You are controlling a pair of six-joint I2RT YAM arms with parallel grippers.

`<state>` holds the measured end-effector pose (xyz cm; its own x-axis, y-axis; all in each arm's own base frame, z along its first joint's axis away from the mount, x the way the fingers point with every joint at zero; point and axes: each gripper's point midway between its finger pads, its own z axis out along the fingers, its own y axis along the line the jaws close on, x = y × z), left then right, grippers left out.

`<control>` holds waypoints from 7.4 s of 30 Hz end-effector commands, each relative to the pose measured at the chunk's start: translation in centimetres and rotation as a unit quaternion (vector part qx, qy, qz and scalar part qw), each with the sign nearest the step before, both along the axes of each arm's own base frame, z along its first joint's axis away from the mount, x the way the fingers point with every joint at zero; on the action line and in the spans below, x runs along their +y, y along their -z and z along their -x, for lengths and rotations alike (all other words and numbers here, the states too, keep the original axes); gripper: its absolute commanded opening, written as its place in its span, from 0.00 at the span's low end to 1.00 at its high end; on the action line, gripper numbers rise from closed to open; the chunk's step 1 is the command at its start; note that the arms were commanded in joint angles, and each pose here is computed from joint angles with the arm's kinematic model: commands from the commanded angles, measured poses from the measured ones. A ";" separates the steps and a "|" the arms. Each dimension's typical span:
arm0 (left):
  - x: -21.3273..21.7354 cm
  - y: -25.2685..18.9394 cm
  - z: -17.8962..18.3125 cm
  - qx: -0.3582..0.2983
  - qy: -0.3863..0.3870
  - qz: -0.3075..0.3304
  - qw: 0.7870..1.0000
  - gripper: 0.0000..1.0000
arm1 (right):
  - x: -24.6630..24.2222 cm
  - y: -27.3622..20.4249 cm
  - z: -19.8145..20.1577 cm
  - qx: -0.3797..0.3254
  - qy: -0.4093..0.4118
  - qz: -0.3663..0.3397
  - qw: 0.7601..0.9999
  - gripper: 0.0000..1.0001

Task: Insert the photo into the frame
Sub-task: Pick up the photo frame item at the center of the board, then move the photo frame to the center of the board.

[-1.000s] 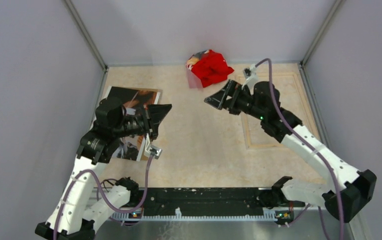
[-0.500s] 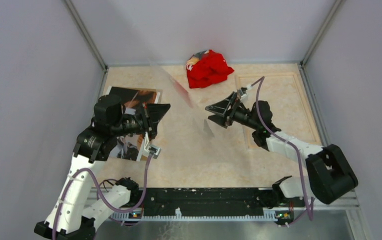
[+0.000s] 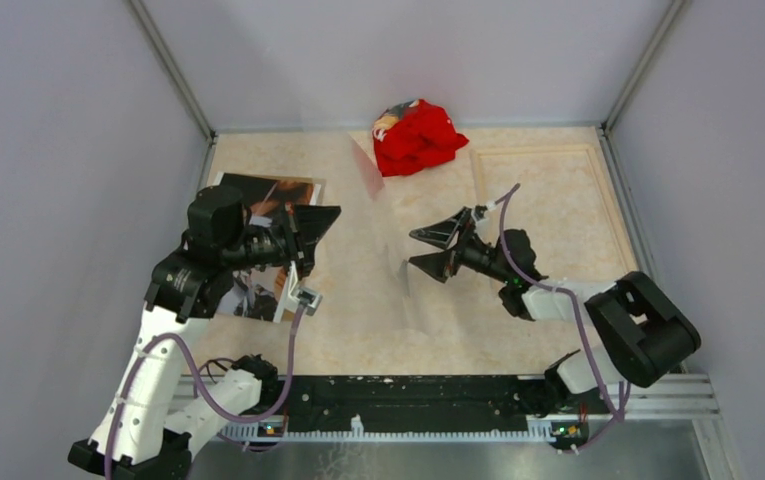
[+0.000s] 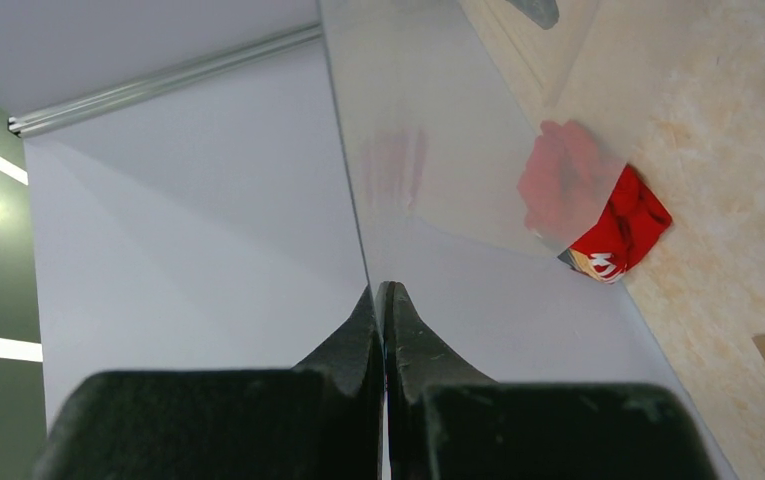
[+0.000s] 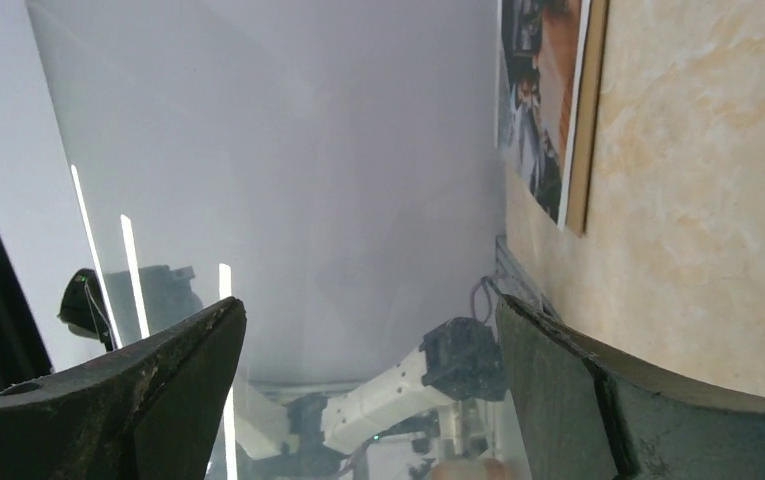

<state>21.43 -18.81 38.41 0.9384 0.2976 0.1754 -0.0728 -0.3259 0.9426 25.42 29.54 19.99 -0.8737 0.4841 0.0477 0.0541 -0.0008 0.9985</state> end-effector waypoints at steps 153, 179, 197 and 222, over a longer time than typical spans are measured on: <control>-30.1 28.0 -17.2 0.699 -0.263 0.129 0.652 0.99 | -26.8 -27.0 3.7 -0.322 0.416 0.457 0.717 0.00; -34.2 32.0 -19.2 0.659 -0.297 0.192 0.664 0.99 | -27.6 -25.9 7.0 -0.313 0.417 0.471 0.711 0.00; -20.8 35.2 -20.6 0.617 -0.448 0.205 0.614 0.57 | -27.4 -24.5 5.7 -0.306 0.403 0.486 0.712 0.00; -3.8 36.0 -7.8 0.712 -0.539 0.099 0.440 0.30 | -25.1 -16.1 -3.1 -0.275 0.350 0.479 0.757 0.00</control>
<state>33.69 -25.16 3.64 -0.5501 0.5706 -0.6098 0.7612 0.6429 -0.0851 26.79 3.91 33.92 -0.2321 0.3949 -0.8889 0.0109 0.9149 0.4036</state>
